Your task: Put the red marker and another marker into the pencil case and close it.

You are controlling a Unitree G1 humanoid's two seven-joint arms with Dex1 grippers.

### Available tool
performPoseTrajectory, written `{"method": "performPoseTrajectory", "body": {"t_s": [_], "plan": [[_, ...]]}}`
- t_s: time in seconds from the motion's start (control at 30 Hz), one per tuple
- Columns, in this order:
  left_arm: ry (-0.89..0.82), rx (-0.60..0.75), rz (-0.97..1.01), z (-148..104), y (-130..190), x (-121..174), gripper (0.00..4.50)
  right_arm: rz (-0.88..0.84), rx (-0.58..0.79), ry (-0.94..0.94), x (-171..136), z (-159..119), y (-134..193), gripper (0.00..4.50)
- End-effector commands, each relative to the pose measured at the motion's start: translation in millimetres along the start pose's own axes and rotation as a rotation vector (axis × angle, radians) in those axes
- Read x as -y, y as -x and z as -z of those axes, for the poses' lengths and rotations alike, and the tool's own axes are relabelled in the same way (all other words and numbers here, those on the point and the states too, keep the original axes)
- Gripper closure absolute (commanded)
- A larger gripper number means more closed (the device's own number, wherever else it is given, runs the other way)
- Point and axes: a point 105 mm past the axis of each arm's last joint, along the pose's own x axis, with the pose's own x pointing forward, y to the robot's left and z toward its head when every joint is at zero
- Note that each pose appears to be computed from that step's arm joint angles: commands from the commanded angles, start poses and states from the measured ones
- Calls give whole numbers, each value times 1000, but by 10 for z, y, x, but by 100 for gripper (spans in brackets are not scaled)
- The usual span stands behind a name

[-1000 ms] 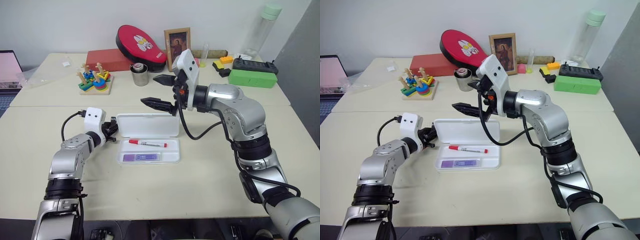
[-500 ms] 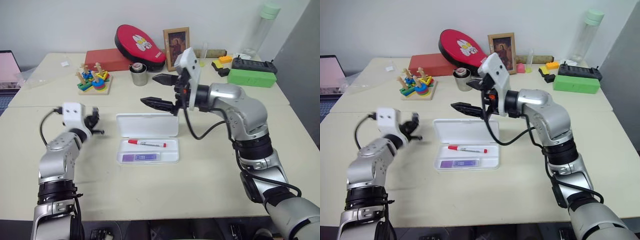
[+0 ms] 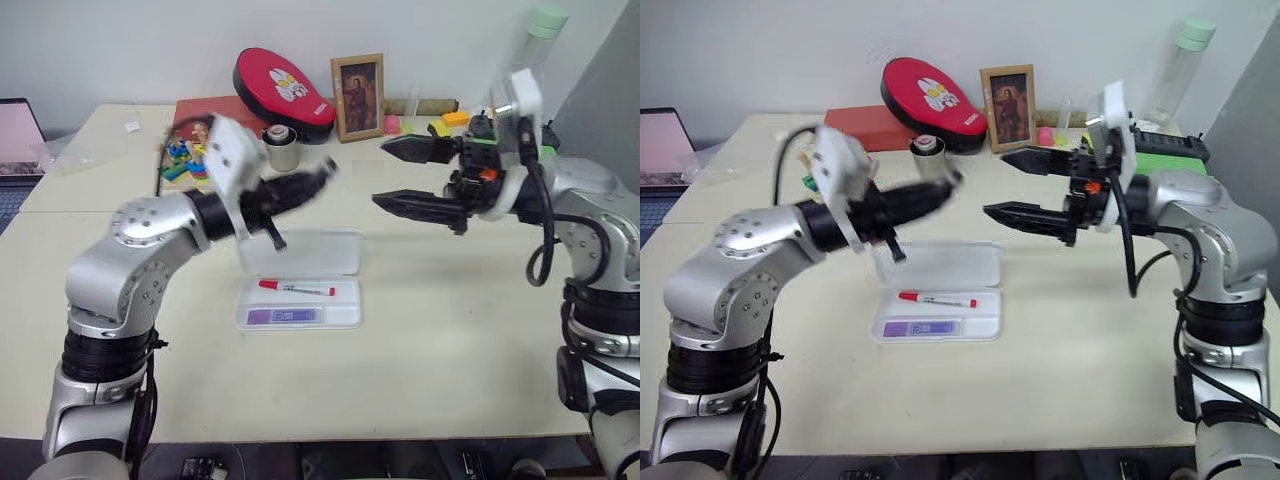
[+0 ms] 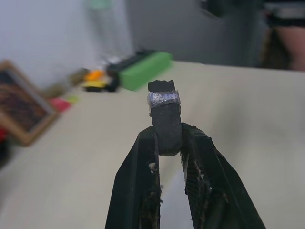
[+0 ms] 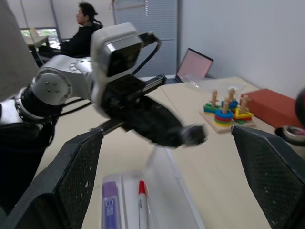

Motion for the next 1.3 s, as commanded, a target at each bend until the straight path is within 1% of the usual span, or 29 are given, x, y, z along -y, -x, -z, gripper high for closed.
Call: {"method": "performPoseTrajectory", "body": {"t_s": [0.03,0.17,0.3,0.4,0.5,0.73,0.93,1.23,1.27,1.3], "plan": [[-47,-125,140,229,-18,200,413,27,-23,39,-67,-13,53,0],[-60,-232,245,519,-42,363,413,50,-60,20,-132,113,45,0],[-18,-252,290,697,-86,440,413,87,-124,10,-152,299,32,0],[-33,-309,309,867,-90,457,413,82,-176,3,-200,427,16,0],[-7,-300,318,912,-119,469,413,80,-197,-2,-224,489,-1,0],[11,-290,334,948,-166,519,413,68,-201,-12,-260,516,-12,0],[12,-343,354,1059,-149,566,413,58,-212,-19,-290,546,-10,0],[5,-352,354,1055,-156,556,413,60,-210,-17,-287,545,-20,0],[6,-351,354,1053,-157,555,378,60,-210,-18,-287,544,-22,0],[5,-351,352,1049,-161,548,378,60,-210,-18,-286,547,-23,0]]}}
